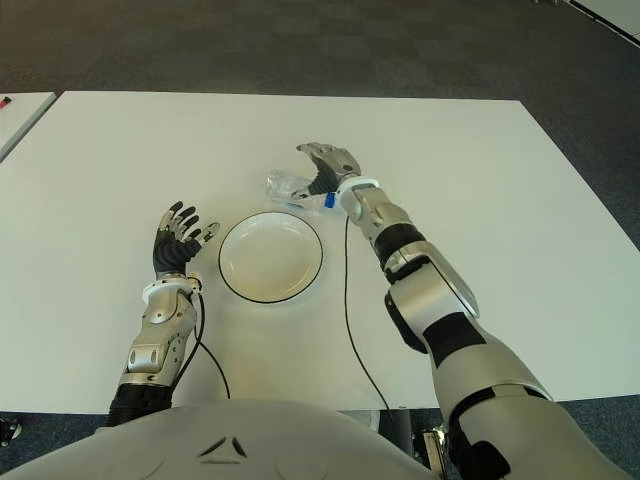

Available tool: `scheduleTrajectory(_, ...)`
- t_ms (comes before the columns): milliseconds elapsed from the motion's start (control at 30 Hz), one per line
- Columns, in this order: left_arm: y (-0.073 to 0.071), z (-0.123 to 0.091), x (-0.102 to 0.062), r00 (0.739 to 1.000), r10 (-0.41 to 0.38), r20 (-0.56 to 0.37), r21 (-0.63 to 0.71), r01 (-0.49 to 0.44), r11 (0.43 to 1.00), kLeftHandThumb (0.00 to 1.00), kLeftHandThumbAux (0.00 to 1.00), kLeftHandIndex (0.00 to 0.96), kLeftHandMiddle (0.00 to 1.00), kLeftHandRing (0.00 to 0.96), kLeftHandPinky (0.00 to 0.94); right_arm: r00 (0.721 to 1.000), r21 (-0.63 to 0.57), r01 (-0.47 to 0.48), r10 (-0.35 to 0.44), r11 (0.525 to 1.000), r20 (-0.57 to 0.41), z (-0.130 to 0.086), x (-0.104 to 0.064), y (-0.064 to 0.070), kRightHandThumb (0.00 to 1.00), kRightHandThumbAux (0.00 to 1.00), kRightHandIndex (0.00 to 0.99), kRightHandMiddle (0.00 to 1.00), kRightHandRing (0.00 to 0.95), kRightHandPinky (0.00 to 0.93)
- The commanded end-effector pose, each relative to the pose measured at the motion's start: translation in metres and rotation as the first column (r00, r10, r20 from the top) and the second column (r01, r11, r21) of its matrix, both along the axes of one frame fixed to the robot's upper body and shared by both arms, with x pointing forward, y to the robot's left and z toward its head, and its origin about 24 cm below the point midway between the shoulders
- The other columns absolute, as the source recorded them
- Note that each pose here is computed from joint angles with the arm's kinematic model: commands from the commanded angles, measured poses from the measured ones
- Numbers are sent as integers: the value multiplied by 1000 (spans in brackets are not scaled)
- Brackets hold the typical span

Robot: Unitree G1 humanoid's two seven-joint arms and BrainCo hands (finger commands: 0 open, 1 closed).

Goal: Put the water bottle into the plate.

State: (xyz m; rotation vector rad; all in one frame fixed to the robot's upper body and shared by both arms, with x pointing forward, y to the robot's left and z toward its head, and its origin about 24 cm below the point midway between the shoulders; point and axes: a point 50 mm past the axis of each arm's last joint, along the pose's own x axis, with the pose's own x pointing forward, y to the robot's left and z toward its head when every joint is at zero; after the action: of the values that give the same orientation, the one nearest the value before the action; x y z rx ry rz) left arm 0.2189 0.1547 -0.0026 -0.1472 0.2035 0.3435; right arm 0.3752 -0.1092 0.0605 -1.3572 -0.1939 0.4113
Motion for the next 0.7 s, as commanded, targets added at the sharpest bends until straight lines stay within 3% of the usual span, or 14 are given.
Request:
scheduleTrajectory(33, -16, -3, -1, 1000, -4, -22, -64, 2, 998, 94, 961, 143, 190, 172, 190, 1000, 16, -4, 5, 1000, -26, -8, -4, -1, 592, 552, 78, 123, 162, 281)
scheduleTrajectory(700, -18, -4, -1, 999, -14, -32, -58, 12, 998, 52, 964, 131, 169, 155, 178, 999, 59, 14, -11, 998, -52, -13, -6, -6, 564, 552, 102, 151, 209, 339)
